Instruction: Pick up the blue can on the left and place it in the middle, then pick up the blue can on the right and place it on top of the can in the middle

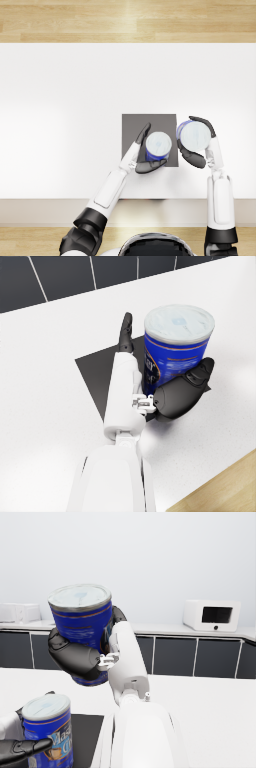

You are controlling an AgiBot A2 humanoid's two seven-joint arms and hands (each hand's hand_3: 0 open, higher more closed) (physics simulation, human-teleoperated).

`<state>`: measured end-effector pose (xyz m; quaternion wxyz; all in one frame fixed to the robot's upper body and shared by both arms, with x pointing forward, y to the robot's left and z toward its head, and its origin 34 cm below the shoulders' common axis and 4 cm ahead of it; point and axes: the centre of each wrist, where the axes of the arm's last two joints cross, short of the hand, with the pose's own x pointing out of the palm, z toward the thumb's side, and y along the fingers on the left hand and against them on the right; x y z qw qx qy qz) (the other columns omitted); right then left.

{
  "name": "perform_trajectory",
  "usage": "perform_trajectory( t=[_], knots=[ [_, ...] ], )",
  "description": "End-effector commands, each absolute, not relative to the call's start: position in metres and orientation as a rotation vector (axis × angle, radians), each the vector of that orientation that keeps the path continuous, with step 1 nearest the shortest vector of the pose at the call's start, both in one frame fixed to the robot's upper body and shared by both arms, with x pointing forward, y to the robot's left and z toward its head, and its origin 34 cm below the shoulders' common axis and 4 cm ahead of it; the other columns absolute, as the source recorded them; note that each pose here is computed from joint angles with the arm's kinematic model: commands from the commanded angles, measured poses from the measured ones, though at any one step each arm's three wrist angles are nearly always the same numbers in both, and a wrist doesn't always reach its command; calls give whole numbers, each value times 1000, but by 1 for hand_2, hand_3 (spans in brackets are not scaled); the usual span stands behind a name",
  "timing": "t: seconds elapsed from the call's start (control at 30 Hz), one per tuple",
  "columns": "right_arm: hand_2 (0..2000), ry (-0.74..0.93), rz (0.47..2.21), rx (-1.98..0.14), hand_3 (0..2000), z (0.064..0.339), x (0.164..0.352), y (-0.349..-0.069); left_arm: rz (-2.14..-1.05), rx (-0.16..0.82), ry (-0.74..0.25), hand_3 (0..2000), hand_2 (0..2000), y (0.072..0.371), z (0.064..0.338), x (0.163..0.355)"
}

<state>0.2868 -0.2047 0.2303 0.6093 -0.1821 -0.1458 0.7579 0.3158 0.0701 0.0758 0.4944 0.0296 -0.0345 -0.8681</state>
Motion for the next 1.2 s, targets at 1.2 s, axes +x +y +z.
perform_trajectory(
  t=[1.2],
  knots=[
    [2000,-183,1675,-127,1520,219,282,-112,-1649,144,-323,0,0,208,179,236]
  ],
)
